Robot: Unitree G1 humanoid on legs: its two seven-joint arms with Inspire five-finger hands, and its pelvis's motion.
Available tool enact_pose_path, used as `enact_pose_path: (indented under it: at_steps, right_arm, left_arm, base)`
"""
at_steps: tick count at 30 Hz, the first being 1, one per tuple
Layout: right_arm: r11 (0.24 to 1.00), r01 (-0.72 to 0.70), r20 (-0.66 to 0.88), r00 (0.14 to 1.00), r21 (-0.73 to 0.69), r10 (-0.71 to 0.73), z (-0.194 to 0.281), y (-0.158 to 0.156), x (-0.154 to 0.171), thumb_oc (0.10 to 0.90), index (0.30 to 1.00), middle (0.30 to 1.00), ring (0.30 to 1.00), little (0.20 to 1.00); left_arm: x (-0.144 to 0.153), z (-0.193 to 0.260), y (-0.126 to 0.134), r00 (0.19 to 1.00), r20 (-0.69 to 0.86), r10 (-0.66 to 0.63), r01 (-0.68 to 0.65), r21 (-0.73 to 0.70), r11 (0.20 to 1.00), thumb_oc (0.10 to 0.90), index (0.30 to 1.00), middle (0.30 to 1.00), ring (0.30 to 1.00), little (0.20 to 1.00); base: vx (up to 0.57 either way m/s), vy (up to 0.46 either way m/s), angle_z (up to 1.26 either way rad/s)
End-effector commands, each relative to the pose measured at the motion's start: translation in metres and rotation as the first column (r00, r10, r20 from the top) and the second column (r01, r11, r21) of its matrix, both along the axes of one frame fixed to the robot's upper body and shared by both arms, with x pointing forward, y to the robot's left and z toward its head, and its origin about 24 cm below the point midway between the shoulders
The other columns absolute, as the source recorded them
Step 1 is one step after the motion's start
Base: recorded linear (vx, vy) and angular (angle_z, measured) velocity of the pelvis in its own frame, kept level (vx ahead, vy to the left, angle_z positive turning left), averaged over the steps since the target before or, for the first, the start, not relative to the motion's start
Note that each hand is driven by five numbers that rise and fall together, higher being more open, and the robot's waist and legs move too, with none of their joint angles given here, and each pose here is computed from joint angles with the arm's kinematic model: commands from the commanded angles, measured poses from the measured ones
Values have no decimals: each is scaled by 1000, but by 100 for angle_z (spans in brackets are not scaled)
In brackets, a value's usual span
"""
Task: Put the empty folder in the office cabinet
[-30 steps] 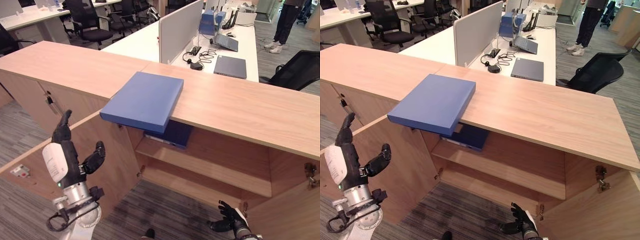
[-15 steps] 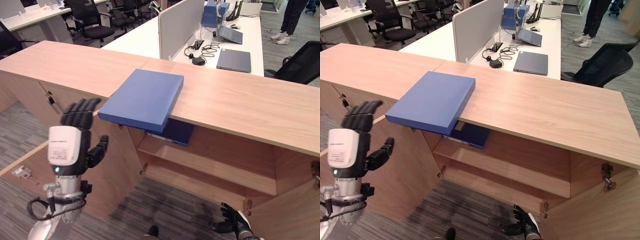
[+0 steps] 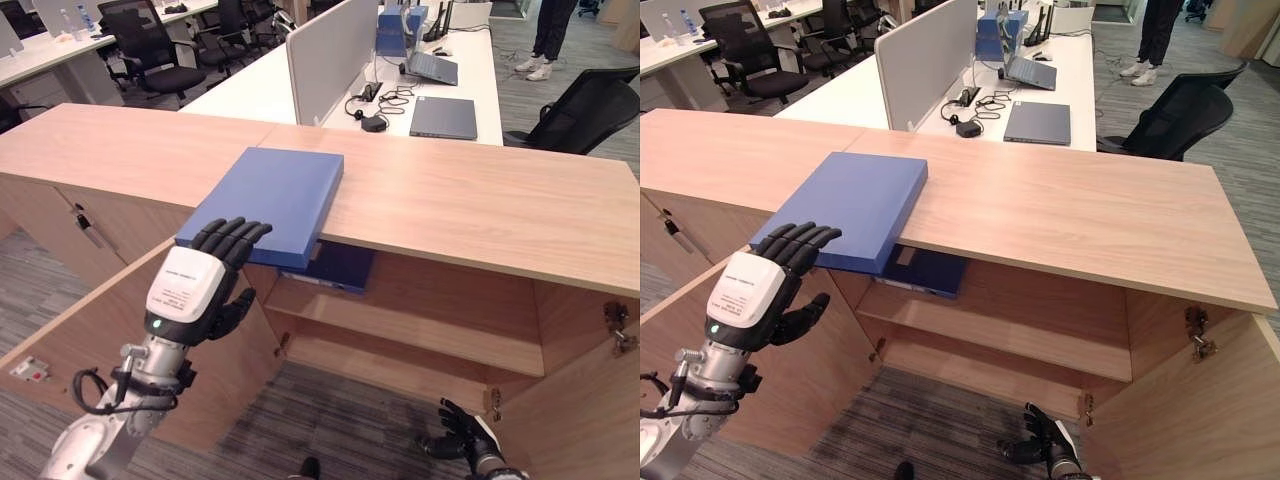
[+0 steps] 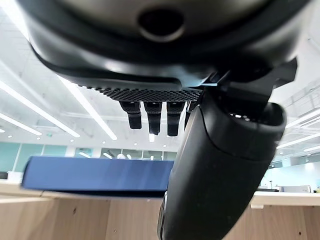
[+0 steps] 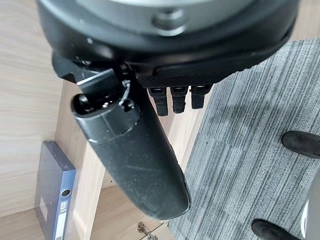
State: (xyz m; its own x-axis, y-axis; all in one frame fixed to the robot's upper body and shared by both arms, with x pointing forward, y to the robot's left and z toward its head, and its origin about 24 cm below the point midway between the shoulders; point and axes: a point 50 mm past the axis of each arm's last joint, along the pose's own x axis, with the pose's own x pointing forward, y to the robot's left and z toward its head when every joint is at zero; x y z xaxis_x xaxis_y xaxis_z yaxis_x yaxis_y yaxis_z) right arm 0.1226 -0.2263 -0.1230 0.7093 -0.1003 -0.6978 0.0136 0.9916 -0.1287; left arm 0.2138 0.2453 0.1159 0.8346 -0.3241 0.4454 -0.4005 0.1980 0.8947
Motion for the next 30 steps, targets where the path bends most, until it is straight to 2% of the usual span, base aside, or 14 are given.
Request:
enact_pose_path:
  at_steps: [1, 14, 30]
  right_arm:
    - [1000, -13, 211, 978, 6, 11, 26, -3, 42, 800, 900, 900, 900, 900]
    - [1000, -14, 189, 982, 16, 11, 23, -3, 39, 800, 900, 900, 900, 900]
    - [1000, -14, 201, 980, 12, 11, 26, -6, 42, 800, 900, 900, 900, 900]
  left_arm:
    - [17, 42, -8, 980, 182, -79, 73, 38, 997, 800, 900, 900, 900, 900]
    - [27, 58, -7, 968, 238, -82, 54, 120, 991, 800, 900, 900, 900, 900]
    - [49, 46, 5, 984, 179, 1, -29, 154, 988, 800, 900, 900, 900, 900]
  base:
    - [11, 10, -5]
    - [3, 1, -1]
    - [-3, 9, -3]
